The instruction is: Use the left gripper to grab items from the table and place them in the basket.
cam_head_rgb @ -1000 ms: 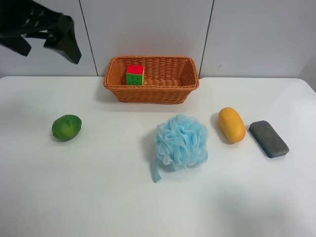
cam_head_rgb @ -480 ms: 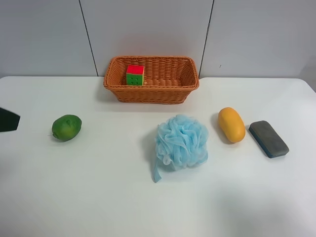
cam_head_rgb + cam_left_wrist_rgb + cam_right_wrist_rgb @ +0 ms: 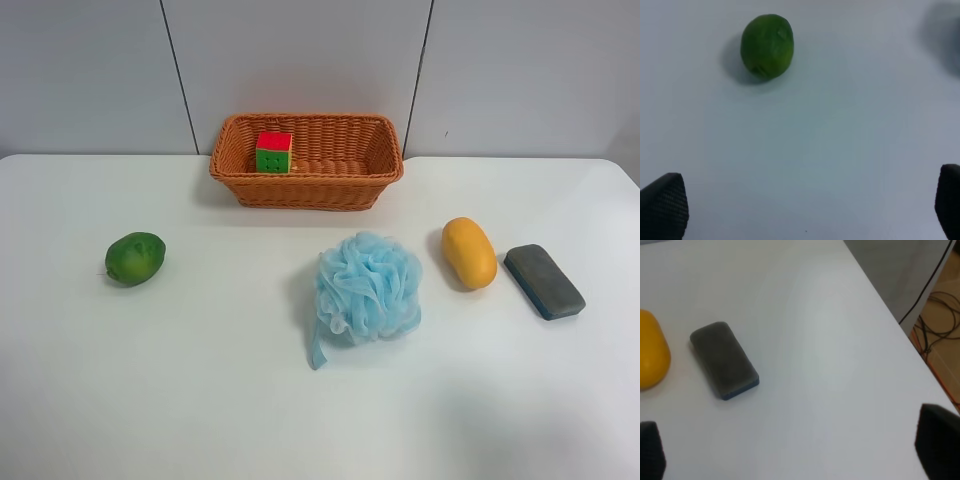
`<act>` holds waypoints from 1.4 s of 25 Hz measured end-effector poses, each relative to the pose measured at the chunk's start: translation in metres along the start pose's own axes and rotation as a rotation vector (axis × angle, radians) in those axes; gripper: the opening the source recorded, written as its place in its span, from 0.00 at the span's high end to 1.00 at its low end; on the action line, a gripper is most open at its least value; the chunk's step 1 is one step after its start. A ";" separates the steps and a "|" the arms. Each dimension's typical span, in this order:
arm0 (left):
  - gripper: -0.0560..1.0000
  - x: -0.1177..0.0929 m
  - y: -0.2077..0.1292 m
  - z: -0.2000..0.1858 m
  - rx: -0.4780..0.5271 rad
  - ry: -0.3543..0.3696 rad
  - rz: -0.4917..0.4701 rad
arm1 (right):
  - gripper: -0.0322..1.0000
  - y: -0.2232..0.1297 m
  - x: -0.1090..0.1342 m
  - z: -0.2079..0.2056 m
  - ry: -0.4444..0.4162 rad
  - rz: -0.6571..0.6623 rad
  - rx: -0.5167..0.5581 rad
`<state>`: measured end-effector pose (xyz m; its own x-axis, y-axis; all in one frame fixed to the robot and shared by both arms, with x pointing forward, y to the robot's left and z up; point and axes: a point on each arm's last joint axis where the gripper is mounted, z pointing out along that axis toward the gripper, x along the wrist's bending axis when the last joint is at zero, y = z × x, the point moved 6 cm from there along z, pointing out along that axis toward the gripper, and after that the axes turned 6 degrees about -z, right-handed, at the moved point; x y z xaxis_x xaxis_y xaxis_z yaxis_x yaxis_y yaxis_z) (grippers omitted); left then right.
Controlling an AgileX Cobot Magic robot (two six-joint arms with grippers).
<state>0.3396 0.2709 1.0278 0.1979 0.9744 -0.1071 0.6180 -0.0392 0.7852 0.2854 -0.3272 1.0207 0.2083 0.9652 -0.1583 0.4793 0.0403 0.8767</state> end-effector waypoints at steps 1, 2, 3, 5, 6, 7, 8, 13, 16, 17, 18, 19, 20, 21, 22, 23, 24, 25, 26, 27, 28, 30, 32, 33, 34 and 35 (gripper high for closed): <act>0.01 0.001 0.000 -0.003 -0.024 0.012 0.015 | 0.01 0.000 0.000 0.000 0.000 0.000 0.000; 0.01 0.002 0.000 -0.007 -0.049 0.021 0.021 | 0.01 0.000 0.000 0.000 0.000 0.000 0.000; 0.01 0.004 0.000 -0.010 -0.071 0.034 0.029 | 0.01 0.000 0.000 0.000 0.000 0.000 0.000; 0.01 0.005 0.000 -0.016 -0.109 0.055 0.034 | 0.01 0.000 0.000 0.000 0.000 0.000 0.000; 0.01 0.006 -0.001 -0.020 -0.128 0.061 0.036 | 0.01 0.000 0.000 0.000 0.000 0.000 0.000; 0.01 0.006 -0.001 -0.022 -0.144 0.067 0.035 | 0.01 0.000 0.000 0.000 0.000 0.000 0.000; 0.01 0.006 -0.001 -0.025 -0.162 0.070 0.037 | 0.01 0.000 0.000 0.000 0.000 0.000 0.000; 0.01 0.004 -0.004 -0.039 -0.247 0.070 0.045 | 0.01 0.000 0.000 0.000 0.000 0.000 0.000; 0.01 0.003 -0.006 -0.048 -0.300 0.069 0.050 | 0.01 0.000 0.000 0.000 0.000 0.000 0.000; 0.01 0.002 -0.007 -0.051 -0.319 0.068 0.052 | 0.01 0.000 0.000 0.000 0.000 0.000 0.000; 0.01 0.002 -0.008 -0.053 -0.335 0.067 0.053 | 0.01 0.000 0.000 0.000 0.000 0.000 0.000; 0.01 0.001 -0.009 -0.056 -0.350 0.067 0.055 | 0.01 0.000 0.000 0.000 0.000 0.000 0.000; 0.01 0.001 -0.010 -0.057 -0.356 0.067 0.056 | 0.01 0.000 0.000 0.000 0.000 0.000 0.000; 0.01 0.001 -0.012 -0.057 -0.347 0.066 0.057 | 0.01 0.000 0.000 0.000 0.000 0.000 0.000; 0.01 0.001 -0.016 -0.056 -0.324 0.065 0.051 | 0.01 0.000 0.000 0.000 0.000 0.000 0.000; 0.01 0.001 -0.021 -0.054 -0.290 0.062 0.039 | 0.01 0.000 0.000 0.000 0.000 0.000 0.000; 0.01 0.001 -0.026 -0.053 -0.257 0.059 0.018 | 0.01 0.000 0.000 0.000 0.000 0.000 0.000; 0.00 0.001 -0.031 -0.052 -0.223 0.057 0.001 | 0.01 0.000 0.000 0.000 0.000 0.000 0.000; 0.00 0.001 -0.033 -0.051 -0.207 0.056 -0.007 | 0.01 0.000 0.000 0.000 0.000 0.000 0.000; 0.00 0.001 -0.033 -0.051 -0.205 0.056 -0.009 | 0.01 0.000 0.000 0.000 0.000 0.000 0.000; 0.00 0.001 -0.033 -0.051 -0.208 0.055 -0.011 | 0.01 0.000 0.000 0.000 0.000 0.000 0.000; 0.00 0.002 -0.034 -0.048 -0.208 0.056 -0.012 | 0.01 0.000 0.000 0.000 0.000 0.000 0.000; 0.00 0.002 -0.035 -0.046 -0.202 0.061 -0.016 | 0.01 0.000 0.000 0.000 0.000 0.000 0.000; 0.00 0.003 -0.035 -0.046 -0.203 0.069 -0.022 | 0.01 0.000 0.000 0.000 0.000 0.000 0.000; 0.00 0.003 -0.035 -0.046 -0.204 0.078 -0.027 | 0.01 0.000 0.000 0.000 0.000 0.000 0.000; 0.00 0.004 -0.035 -0.046 -0.206 0.089 -0.034 | 0.01 0.000 0.000 0.000 0.000 0.000 0.000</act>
<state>0.2840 0.2863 1.0280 0.1061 0.9904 -0.0885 0.4527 0.0311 0.8911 0.2854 -0.3272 1.0207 0.2083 0.9652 -0.1583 0.4793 0.0403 0.8767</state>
